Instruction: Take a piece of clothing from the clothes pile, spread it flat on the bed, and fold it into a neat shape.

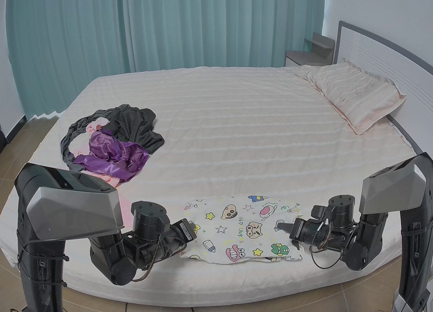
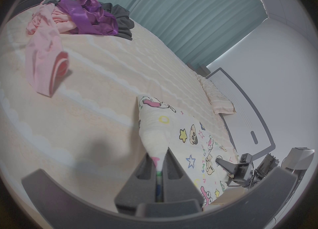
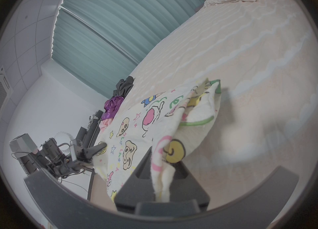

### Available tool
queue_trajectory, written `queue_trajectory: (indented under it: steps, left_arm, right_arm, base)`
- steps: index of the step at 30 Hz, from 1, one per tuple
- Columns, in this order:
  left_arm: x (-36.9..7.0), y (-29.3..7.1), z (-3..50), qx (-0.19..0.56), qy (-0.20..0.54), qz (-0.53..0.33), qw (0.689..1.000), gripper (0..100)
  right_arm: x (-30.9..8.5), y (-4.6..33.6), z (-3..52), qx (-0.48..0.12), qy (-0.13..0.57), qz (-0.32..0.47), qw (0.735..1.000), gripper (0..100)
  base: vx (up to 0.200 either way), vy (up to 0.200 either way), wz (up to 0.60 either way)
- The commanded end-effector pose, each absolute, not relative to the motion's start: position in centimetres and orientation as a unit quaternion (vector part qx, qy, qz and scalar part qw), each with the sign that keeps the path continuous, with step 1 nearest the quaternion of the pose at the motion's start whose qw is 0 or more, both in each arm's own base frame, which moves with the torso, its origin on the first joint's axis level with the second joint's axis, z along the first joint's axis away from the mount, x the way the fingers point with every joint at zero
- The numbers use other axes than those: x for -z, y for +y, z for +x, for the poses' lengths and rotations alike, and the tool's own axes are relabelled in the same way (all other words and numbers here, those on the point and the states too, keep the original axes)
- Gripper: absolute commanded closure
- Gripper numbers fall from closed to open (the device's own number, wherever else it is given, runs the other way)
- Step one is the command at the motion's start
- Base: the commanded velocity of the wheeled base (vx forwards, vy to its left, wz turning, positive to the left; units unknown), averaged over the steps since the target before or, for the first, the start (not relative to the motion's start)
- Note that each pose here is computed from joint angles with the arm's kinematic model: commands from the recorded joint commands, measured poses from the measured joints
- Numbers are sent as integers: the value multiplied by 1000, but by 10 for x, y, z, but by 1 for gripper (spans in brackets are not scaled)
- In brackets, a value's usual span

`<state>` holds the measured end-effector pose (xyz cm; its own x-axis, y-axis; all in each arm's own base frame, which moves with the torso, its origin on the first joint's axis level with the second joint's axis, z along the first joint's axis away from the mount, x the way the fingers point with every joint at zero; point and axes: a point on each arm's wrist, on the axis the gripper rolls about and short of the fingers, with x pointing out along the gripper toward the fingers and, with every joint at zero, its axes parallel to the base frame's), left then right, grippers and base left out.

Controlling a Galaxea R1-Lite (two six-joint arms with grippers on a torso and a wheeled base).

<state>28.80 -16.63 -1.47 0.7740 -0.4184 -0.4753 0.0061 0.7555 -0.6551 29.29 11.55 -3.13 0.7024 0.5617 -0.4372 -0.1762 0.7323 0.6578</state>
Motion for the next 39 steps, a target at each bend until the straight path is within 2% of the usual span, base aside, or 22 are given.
queue_trajectory:
  steps: [1, 25, 38, 39]
  left_arm:
    - [15, -165, 286, 117, 316, -327, 883, 100]
    - [22, -163, 280, 110, 330, -318, 882, 100]
    - [26, -168, 269, 116, 348, -309, 878, 100]
    - [26, -169, 269, 117, 348, -309, 878, 0]
  right_arm:
    - [38, 119, 292, -205, 328, 295, 874, 100]
    - [35, 119, 293, -208, 315, 298, 877, 100]
    - [36, 114, 292, -190, 315, 295, 882, 100]
    - [36, 114, 292, -190, 315, 295, 882, 0]
  base:
    - [0, 200, 0]
    - [0, 200, 0]
    - [0, 0, 0]
    - [0, 0, 0]
